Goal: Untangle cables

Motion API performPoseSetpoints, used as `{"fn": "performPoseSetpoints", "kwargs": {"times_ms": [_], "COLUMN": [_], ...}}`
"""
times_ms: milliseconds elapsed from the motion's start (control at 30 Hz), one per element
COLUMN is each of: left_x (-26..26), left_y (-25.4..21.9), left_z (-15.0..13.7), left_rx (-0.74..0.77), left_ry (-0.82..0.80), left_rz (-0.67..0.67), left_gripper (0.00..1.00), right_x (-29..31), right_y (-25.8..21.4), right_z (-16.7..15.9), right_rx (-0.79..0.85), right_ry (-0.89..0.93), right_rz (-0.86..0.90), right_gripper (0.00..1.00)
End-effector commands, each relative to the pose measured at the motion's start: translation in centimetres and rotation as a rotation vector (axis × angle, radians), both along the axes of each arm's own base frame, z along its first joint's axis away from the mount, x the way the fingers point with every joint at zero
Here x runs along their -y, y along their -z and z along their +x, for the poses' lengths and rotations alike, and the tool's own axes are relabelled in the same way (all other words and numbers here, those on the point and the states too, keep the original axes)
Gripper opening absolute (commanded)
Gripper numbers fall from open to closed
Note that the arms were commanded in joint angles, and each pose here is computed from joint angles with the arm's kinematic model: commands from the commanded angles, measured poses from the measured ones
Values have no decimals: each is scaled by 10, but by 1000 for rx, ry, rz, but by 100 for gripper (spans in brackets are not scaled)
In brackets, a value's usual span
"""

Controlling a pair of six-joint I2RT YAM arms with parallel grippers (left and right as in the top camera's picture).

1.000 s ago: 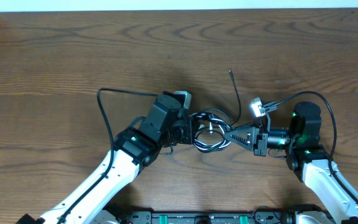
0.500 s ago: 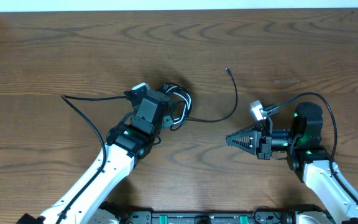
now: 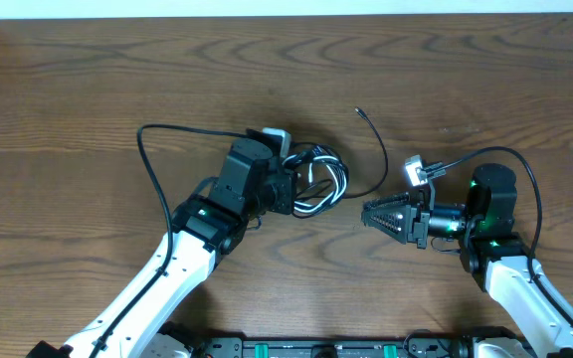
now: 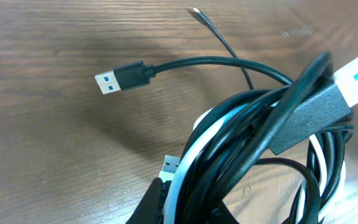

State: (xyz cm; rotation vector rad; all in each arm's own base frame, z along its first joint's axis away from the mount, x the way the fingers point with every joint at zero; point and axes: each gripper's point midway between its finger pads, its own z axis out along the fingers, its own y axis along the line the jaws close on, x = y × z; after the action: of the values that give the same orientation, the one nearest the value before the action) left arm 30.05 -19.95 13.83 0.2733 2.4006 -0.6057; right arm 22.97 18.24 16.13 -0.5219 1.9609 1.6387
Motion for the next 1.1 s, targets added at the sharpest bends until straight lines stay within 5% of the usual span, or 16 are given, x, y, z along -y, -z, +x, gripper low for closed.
{"fn": "performPoseSetpoints", "kwargs": {"times_ms": [0,367,633,1067], "left_x": [9,30,38,38], "left_y": [-4,-9,-13,-13], "left_z": [-2,-21,-30,-30], "left_rx": [50,49,52,54], "left_ry": [118,291,372,368], "left_rz": [27,-40,-73,-70], "left_gripper": [8,8,8,8], "right_x": [0,0,-9,-14], "right_y": [-7,-42,-40,-8], "right_z": [-1,16,10,15], "right_rx": [36,196,232,68], "right_ry": [-11,29,-4,70], "right_rz": [12,52,45,-34], "right_gripper": [38,53,52,46]}}
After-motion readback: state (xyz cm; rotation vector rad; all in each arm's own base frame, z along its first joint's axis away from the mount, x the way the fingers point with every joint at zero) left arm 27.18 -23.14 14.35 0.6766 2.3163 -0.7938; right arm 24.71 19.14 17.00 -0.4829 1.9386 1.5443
